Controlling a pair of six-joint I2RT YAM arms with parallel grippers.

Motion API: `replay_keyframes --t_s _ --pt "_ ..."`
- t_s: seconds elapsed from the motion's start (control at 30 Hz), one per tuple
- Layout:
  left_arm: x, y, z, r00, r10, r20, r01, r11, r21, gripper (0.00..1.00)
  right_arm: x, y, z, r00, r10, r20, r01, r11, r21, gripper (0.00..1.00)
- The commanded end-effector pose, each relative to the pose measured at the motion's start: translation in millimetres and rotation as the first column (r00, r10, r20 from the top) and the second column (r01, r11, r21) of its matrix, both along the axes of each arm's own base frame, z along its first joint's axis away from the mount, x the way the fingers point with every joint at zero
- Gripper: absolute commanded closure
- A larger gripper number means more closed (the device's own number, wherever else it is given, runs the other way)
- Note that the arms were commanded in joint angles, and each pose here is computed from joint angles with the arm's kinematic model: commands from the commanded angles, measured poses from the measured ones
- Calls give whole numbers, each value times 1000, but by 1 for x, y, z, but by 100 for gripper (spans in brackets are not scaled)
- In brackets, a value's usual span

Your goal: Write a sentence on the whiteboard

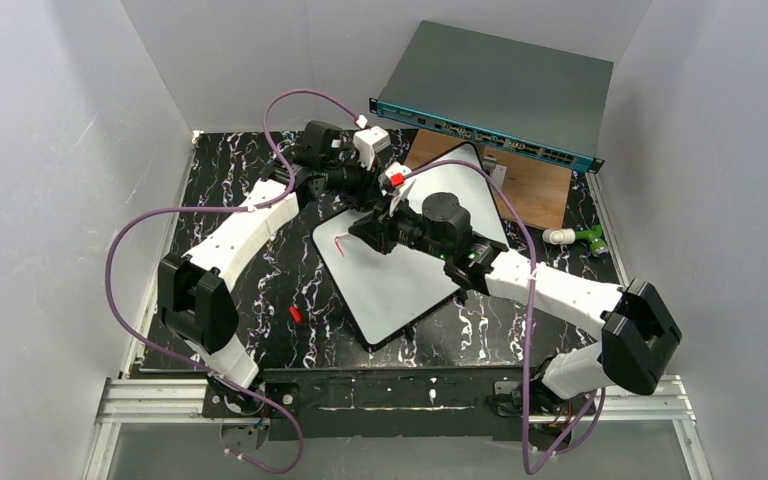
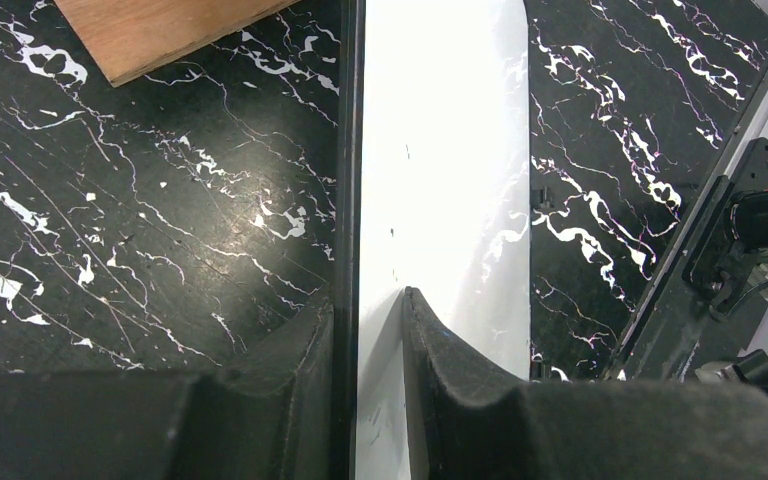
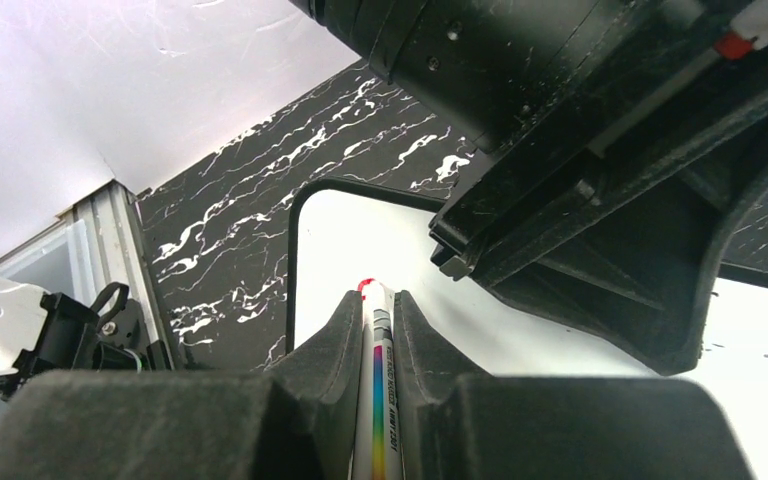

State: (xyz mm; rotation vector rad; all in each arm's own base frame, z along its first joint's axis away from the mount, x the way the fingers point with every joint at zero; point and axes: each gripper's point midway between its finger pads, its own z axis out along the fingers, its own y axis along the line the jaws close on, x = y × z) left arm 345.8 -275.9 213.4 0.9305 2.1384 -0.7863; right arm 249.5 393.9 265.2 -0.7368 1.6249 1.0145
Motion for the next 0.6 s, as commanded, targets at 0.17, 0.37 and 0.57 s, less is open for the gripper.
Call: replay_keyframes --t_s 0.17,0.37,0.57 --pt "-27 17 -48 995 -33 -96 50 982 181 100 25 -25 -7 985 -168 45 170 984 -53 99" --pt "-25 17 -47 995 -33 -92 49 982 180 100 22 -32 -17 983 -177 38 179 981 -75 99" --pt "-25 16 -46 995 -33 -95 49 983 178 100 16 -37 -26 985 -171 21 172 981 -89 99"
